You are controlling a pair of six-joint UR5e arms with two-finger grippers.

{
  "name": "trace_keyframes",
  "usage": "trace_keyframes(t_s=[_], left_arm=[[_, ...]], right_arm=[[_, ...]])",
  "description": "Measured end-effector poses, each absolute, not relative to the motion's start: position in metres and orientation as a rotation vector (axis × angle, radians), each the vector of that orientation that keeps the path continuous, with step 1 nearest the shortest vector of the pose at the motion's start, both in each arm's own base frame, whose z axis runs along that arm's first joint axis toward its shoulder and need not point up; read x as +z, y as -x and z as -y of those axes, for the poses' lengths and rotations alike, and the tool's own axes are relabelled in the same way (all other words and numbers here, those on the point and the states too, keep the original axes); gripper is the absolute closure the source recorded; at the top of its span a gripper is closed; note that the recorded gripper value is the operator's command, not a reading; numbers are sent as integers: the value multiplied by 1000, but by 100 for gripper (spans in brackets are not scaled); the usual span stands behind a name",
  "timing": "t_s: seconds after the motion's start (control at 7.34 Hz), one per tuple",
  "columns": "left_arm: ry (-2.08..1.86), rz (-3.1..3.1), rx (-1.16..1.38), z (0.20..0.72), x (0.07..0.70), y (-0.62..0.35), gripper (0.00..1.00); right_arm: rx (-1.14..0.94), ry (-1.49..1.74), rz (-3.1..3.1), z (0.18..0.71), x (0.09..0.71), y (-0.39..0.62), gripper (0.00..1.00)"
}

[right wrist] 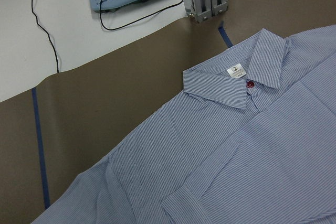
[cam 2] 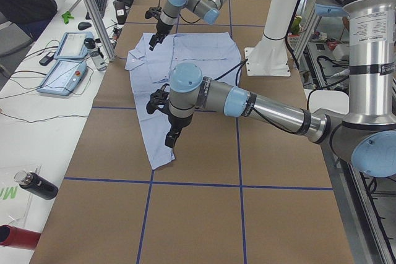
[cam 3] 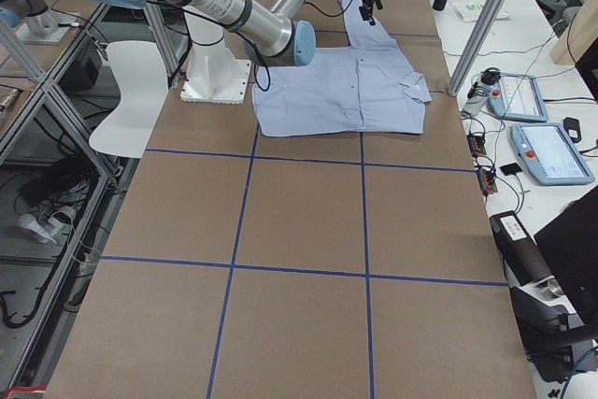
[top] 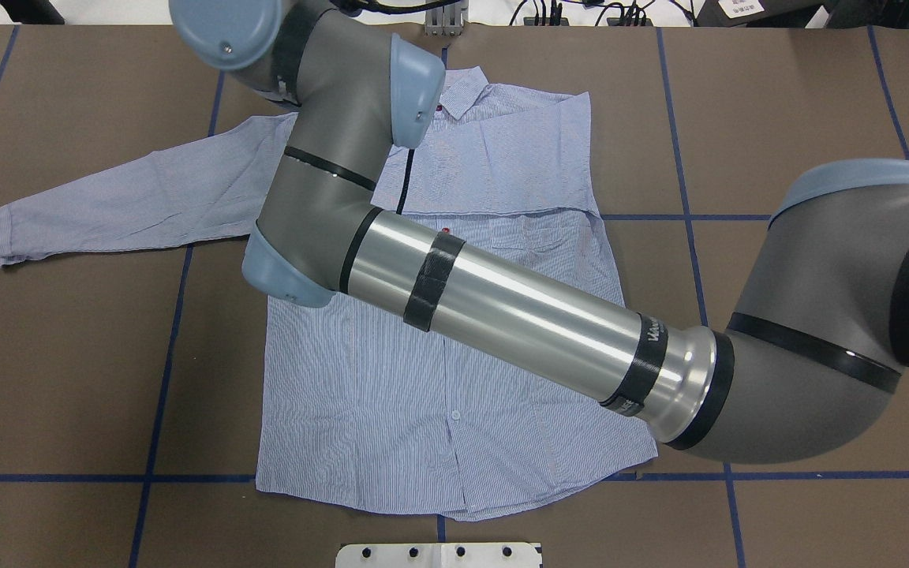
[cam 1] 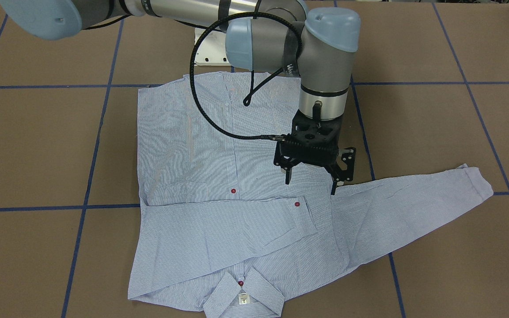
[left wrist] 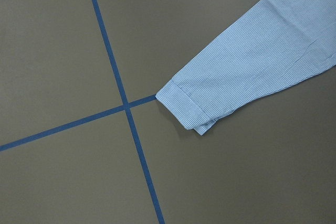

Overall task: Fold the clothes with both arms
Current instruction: 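Release the sleeve and draw the right gripper back beside the shirt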

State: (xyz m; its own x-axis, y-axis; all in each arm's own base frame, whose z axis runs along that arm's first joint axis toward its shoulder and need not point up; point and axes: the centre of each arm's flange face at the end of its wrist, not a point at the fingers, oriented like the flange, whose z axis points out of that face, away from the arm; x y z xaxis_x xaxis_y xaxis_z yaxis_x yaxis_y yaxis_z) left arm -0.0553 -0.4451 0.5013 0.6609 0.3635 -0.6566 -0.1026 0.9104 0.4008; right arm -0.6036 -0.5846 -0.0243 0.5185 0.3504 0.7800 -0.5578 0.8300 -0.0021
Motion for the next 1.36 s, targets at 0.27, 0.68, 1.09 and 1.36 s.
trace_keyframes(t_s=[0.27, 0.68, 1.09, 1.36], left_arm=[[-426, -825, 336, 451, 492, 41, 0], [-469, -850, 343, 473, 525, 10, 0], [-421, -841, 153, 482, 533, -61, 0], [-435, -839, 79, 490, 571, -88, 0]], right_arm=[[453, -227, 831, 583, 29, 551, 0], [264, -240, 820, 558, 151, 415, 0], [69, -247, 790, 519, 279, 280, 0], [11, -258, 813, 493, 361, 210, 0]])
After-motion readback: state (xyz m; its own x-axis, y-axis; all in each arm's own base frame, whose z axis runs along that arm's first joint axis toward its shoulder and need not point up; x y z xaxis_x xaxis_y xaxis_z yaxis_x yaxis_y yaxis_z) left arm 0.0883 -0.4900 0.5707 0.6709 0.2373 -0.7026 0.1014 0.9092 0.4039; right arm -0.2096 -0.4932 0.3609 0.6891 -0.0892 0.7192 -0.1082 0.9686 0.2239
